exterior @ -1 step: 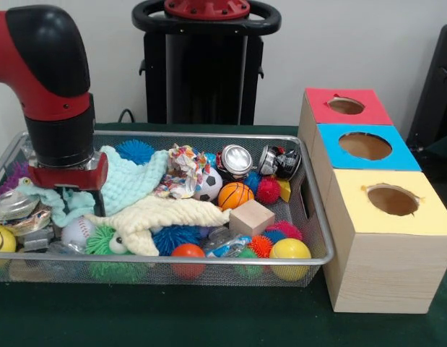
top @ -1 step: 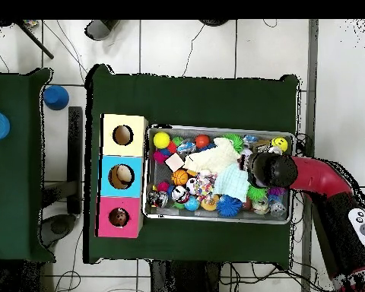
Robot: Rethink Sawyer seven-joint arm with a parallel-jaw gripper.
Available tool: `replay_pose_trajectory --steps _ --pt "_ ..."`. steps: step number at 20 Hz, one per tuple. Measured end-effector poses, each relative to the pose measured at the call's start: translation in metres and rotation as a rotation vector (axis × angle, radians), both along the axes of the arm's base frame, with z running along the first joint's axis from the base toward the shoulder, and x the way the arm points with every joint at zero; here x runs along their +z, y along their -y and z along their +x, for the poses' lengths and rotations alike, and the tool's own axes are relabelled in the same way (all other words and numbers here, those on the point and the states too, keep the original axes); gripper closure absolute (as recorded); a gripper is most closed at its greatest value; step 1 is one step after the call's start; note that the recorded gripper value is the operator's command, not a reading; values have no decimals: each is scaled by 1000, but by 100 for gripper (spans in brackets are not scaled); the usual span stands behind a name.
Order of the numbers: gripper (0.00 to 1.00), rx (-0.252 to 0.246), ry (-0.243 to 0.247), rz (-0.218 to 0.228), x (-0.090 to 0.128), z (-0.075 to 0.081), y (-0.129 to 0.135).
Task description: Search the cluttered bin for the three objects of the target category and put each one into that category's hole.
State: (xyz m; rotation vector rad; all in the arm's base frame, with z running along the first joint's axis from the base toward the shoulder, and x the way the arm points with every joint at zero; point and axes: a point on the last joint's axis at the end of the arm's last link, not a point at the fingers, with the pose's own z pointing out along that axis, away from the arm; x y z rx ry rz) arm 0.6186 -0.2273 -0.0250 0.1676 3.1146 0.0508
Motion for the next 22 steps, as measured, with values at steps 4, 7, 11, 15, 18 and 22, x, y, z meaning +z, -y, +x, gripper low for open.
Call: replay_pose_trajectory --steps 4,7,11,15,18,22 --pt "0 4 -5 8 0 1 1" --pt "100 0 -4 13 0 1 2" --pt "100 0 -16 14 1 0 3" --pt "100 1 -24 14 2 -1 3" --pt "100 2 -25 14 2 -1 2" --pt "100 16 -31 2 2 -1 -3"
